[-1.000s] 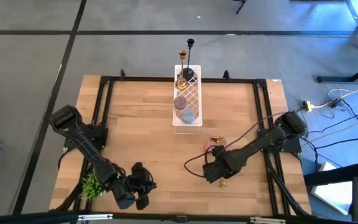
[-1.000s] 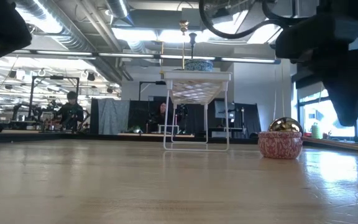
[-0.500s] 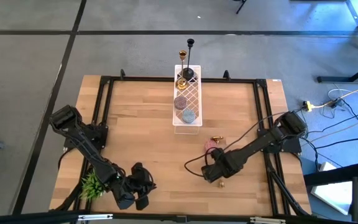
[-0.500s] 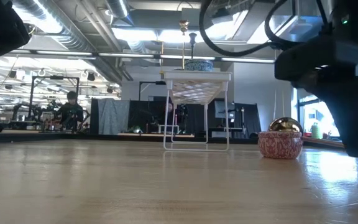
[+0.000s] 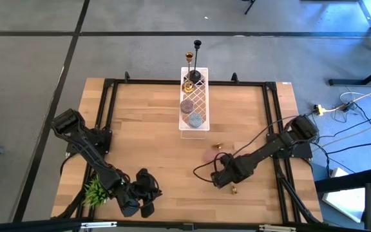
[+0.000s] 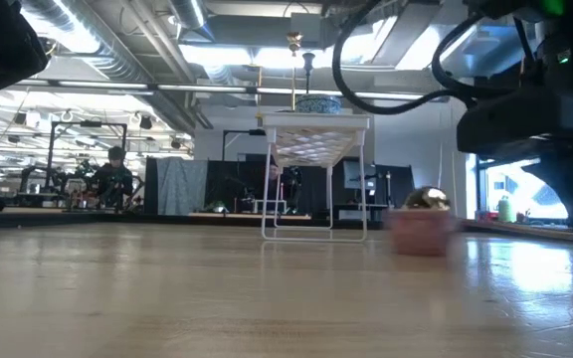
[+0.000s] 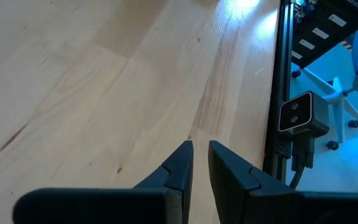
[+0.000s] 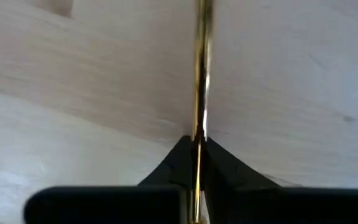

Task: Pick & Place candle stick holders
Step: Put the gold candle holder on the shelf

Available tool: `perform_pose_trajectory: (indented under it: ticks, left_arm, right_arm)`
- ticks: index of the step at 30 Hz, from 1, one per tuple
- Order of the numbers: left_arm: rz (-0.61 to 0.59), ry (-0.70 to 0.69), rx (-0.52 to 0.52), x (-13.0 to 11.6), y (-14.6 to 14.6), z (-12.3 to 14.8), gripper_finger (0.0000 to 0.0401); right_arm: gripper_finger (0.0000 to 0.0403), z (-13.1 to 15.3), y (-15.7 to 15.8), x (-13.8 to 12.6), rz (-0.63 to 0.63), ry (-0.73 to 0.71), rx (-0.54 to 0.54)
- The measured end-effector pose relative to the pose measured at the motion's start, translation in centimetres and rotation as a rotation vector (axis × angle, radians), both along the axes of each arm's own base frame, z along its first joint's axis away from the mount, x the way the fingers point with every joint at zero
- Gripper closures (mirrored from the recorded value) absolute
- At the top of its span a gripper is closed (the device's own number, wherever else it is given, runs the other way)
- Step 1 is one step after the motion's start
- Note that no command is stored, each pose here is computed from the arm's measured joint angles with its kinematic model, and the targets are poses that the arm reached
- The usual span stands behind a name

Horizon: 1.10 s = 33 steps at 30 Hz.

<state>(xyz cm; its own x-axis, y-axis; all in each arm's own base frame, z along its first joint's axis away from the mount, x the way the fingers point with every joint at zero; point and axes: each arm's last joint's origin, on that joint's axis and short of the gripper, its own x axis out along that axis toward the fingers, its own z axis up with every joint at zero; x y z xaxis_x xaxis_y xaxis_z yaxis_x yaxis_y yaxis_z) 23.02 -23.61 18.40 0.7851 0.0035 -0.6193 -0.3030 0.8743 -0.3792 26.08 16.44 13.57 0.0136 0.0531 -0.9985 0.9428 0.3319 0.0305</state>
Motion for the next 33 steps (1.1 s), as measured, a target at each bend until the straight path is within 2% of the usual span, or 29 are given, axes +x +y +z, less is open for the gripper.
perform_pose_trajectory:
  ticks: [6,15,20,22,28,33]
  left_arm:
    - [0.001,-0.003,-0.002,0.0,0.0,0.0,0.0356]
    - [0.028,-0.032,0.032,0.1,0.1,0.1,0.0356]
    - [0.033,-0.041,0.033,0.1,0.1,0.1,0.0356]
    - [0.058,-0.086,0.027,0.2,0.0,0.4,0.0356]
    - [0.159,-0.252,0.010,0.1,0.1,2.6,0.0356]
    - [0.163,-0.317,0.011,0.0,0.8,4.8,0.0356]
  right_arm:
    - [0.0388,1.1,1.3,-0.4,0.034,0.052,0.010]
    - [0.0388,5.0,2.8,-0.9,0.049,0.123,-0.092]
    - [0.0388,8.5,3.6,0.5,0.111,-0.016,-0.147]
    - [0.0388,10.4,4.1,1.2,0.141,-0.100,-0.171]
    - [0.0388,16.7,4.6,2.7,0.212,-0.379,-0.310]
    - [0.0388,20.8,4.5,3.4,0.232,-0.570,-0.412]
